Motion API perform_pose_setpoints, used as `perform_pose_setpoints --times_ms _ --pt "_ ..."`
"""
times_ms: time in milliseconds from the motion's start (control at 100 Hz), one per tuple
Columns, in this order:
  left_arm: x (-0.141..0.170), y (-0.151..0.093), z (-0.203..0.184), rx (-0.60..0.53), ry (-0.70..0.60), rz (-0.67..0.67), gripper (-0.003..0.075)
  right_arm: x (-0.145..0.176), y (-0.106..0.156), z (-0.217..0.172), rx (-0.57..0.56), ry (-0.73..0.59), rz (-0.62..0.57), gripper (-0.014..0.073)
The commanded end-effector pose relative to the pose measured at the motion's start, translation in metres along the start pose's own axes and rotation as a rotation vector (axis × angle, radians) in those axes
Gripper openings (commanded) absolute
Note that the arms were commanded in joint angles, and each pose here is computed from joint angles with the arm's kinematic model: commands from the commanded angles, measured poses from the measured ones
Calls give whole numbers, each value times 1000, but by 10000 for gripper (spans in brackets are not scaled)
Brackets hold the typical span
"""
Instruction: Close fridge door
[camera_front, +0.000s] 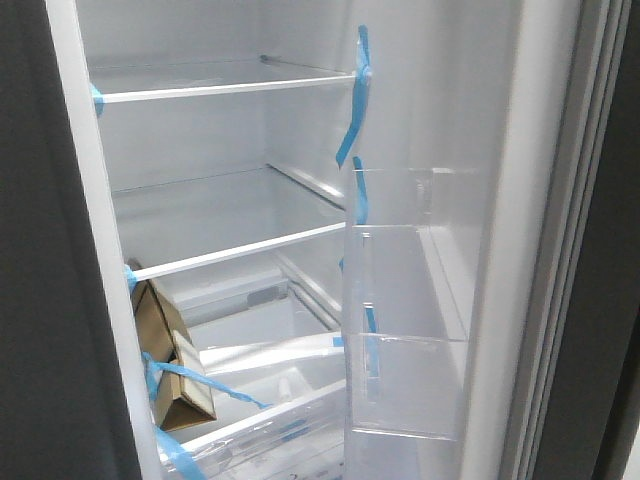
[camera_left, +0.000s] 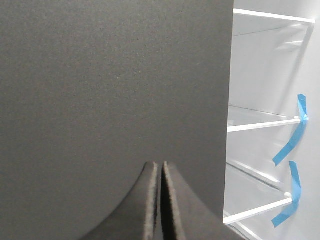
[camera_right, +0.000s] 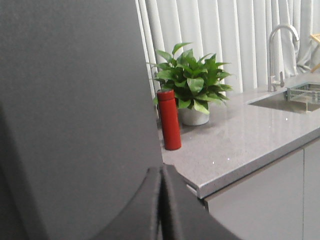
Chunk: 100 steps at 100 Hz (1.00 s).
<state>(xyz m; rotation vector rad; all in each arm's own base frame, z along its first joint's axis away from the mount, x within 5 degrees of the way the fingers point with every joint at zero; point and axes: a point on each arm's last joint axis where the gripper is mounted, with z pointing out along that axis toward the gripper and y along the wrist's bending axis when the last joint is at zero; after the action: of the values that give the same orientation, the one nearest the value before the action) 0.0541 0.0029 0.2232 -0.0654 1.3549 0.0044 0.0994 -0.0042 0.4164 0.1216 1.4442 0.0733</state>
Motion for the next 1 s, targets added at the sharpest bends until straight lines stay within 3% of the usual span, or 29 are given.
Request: perform_pose_setpoints --times_ms 0,110,230,540,720,990 --pt "4 0 -2 6 -56 -10 -20 -16 1 -1 3 -91 -2 -46" --pt "4 0 -2 6 -56 -10 -20 -16 1 -2 -6 -91 42 -46" --pt "4 0 -2 6 -56 -10 -20 -17 1 -2 -14 -107 176 -46" --pt "4 0 -2 6 -56 -10 -20 -13 -20 26 113 -153 502 -46" --pt "4 0 -2 6 -56 -10 -20 4 -28 54 133 -79 746 -46" --pt "4 0 -2 6 -56 -10 -20 30 -26 85 93 106 926 -46"
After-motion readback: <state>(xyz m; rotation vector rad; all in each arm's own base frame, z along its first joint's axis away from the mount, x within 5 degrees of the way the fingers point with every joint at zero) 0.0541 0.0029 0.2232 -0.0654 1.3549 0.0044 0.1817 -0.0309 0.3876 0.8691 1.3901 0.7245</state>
